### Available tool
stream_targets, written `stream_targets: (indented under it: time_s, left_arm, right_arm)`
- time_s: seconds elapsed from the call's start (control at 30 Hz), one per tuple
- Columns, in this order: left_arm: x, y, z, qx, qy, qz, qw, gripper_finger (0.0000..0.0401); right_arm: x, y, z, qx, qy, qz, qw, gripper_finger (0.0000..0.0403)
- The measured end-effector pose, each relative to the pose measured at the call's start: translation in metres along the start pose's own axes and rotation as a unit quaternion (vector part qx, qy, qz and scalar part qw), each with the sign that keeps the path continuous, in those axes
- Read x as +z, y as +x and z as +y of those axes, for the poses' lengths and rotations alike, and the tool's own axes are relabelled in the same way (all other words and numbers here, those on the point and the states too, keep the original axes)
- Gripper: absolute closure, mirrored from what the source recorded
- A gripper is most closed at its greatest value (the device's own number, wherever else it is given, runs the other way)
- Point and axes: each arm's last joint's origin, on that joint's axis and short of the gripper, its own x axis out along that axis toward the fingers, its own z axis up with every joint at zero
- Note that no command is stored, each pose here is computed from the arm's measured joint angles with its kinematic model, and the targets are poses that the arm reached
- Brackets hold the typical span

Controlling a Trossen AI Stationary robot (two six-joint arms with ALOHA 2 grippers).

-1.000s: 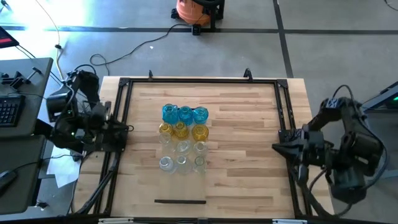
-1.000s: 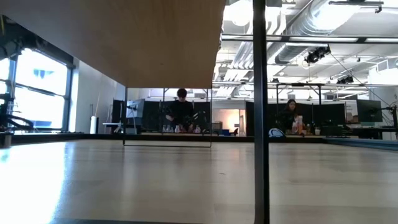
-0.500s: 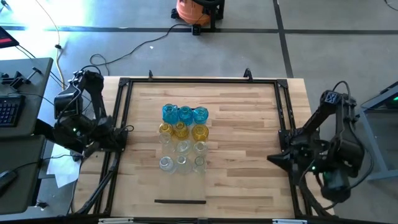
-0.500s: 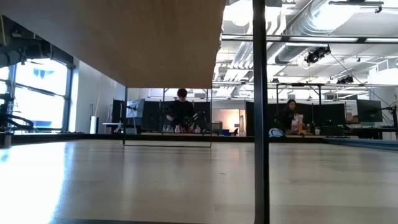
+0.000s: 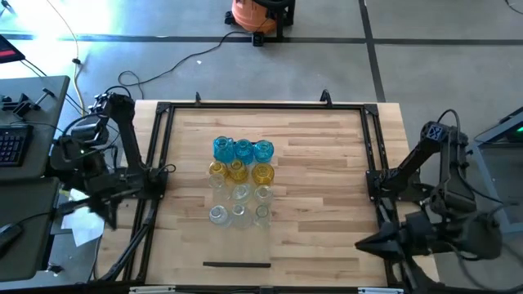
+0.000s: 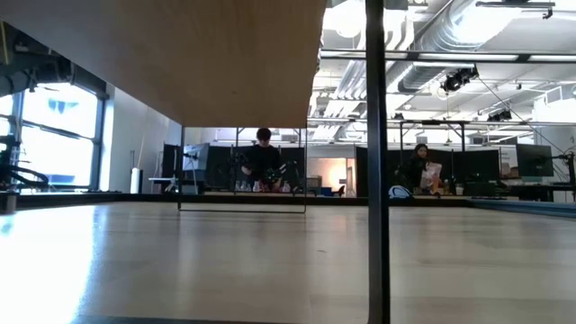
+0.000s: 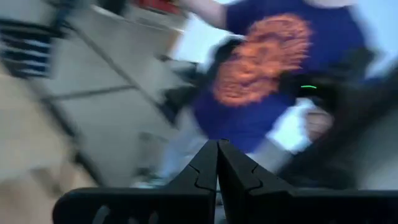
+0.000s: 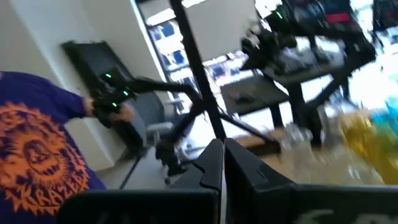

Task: Sort vases onto shelf
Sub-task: Return to Home Position

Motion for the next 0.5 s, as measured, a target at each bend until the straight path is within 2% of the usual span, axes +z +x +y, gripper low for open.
stream_targets:
  time_s: [0.07, 0.17, 0.23, 0.37, 0.5]
  left_arm:
    - [0.001, 0.0, -0.004, -0.046, -0.017, 0.012, 0.999, 0.04]
    - [0.0, -0.007, -0.006, -0.121, 0.02, 0.042, 0.992, 0.04]
    - [0.001, -0.015, -0.004, -0.145, 0.021, 0.038, 0.988, 0.04]
    - [0.006, -0.056, 0.007, -0.159, 0.008, -0.041, 0.986, 0.04]
    - [0.004, -0.1, 0.023, -0.162, 0.036, -0.128, 0.978, 0.04]
  right_arm:
    - [0.006, 0.0, 0.003, 0.018, -0.017, -0.015, 1.0, 0.0402]
    - [0.011, -0.001, 0.007, 0.065, -0.026, -0.022, 0.997, 0.0402]
    - [0.014, -0.001, 0.009, 0.095, -0.031, -0.028, 0.995, 0.0402]
    - [0.02, -0.001, 0.011, 0.119, -0.056, -0.048, 0.99, 0.0402]
    - [0.02, -0.001, 0.011, 0.119, -0.09, -0.055, 0.987, 0.0402]
